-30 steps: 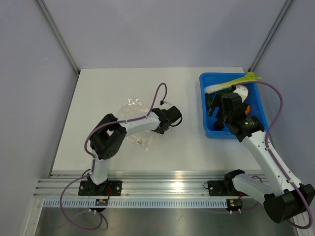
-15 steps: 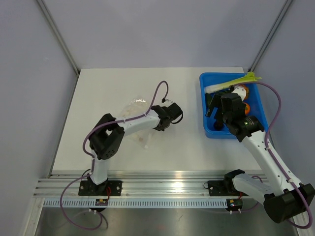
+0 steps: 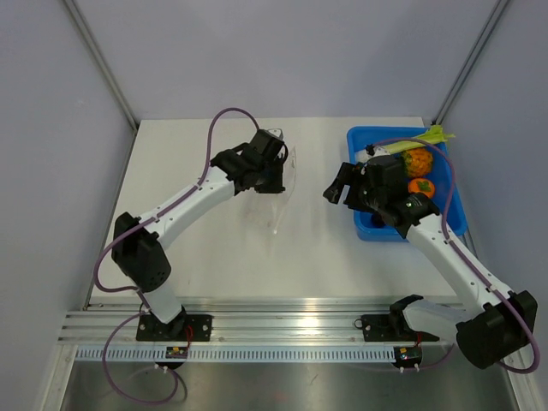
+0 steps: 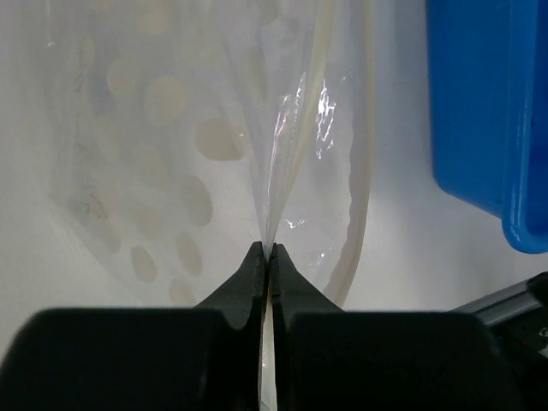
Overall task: Place the food in the zip-top bag and seal the zipper
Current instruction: Pick up the zipper food storage bag at the center of the board, then open the zipper of the food storage bag.
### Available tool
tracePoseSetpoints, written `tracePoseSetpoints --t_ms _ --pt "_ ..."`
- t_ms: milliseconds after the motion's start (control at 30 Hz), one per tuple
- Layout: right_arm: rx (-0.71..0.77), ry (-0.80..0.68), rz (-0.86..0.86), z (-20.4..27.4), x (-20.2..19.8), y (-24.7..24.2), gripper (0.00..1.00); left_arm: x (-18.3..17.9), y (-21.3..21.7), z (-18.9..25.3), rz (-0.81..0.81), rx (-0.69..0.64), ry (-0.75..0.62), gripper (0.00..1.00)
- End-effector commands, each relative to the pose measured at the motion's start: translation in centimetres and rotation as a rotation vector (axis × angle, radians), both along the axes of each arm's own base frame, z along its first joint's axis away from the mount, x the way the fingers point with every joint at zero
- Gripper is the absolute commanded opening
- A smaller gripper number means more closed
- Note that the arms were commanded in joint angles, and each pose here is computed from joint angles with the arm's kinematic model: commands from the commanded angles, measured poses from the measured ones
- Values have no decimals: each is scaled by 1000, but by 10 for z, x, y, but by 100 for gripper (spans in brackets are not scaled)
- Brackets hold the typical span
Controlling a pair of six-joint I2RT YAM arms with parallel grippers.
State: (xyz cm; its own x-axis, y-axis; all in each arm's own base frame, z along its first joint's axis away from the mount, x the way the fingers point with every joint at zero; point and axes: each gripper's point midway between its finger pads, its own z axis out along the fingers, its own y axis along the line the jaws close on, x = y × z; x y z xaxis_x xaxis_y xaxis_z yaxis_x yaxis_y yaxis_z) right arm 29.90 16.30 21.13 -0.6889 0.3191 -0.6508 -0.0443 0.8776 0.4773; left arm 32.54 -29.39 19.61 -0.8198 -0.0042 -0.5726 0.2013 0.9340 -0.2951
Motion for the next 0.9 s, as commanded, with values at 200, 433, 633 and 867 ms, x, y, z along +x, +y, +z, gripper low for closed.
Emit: tracePoseSetpoints --t_ms 200,433,633,867 --pt "187 -66 161 39 1 72 84 -6 -19 22 -2 -157 41 0" --pt "219 -24 188 29 13 102 80 -9 -18 25 -2 -171 38 0" --pt "230 32 205 12 20 120 59 -12 -16 31 -2 -178 31 0" --pt "121 61 151 -10 33 109 8 -18 -13 44 -23 -189 23 0"
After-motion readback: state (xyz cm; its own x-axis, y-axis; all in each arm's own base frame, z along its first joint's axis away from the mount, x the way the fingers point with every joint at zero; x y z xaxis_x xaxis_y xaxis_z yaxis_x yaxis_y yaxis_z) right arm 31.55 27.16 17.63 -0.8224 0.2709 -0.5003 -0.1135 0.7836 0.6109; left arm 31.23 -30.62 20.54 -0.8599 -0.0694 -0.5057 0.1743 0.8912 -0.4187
